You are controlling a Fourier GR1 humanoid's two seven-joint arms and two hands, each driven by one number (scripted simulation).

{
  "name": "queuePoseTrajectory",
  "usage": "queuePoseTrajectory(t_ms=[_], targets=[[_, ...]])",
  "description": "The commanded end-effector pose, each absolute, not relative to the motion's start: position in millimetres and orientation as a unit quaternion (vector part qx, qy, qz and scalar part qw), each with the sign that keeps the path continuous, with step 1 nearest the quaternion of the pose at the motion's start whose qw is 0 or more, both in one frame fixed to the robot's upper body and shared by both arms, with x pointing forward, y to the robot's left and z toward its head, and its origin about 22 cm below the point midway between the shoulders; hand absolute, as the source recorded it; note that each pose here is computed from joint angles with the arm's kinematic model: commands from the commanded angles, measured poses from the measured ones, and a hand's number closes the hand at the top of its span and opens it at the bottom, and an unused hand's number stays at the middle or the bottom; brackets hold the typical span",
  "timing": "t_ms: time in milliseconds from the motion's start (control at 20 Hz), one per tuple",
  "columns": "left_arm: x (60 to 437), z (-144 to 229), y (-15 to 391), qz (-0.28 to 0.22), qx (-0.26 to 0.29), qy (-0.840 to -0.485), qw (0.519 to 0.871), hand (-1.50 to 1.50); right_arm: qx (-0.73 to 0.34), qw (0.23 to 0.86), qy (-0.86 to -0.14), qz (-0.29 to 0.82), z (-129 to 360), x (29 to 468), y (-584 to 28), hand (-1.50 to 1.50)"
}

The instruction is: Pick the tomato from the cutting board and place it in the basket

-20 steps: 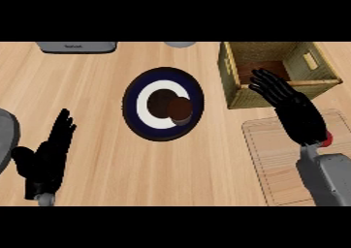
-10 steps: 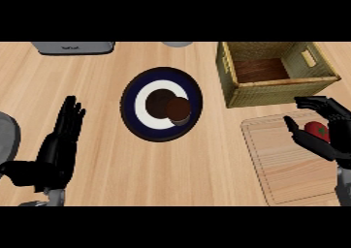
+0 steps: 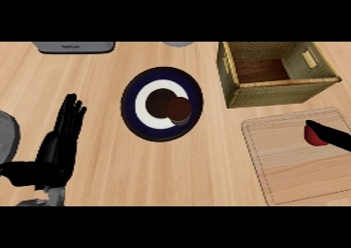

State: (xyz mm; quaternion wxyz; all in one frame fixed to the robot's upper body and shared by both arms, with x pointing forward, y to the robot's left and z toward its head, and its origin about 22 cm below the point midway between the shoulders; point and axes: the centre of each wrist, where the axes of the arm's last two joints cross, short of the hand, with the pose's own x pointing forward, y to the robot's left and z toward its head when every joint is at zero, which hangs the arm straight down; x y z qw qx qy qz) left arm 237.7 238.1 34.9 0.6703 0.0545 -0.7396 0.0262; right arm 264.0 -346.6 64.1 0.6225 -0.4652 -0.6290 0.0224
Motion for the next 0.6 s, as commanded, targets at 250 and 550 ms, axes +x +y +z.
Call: queuePoseTrajectory(t_ms=[250,550], targets=[[234,29,241,0.021,0.053,-0.738,0.672,0.0,-0.563,0.705,-0.392,0.18,142,255,-373,-1.5],[240,39,236,0.024,0.042,-0.743,0.668,0.0,-0.486,0.76,-0.369,0.223,216,255,-328,-1.5]])
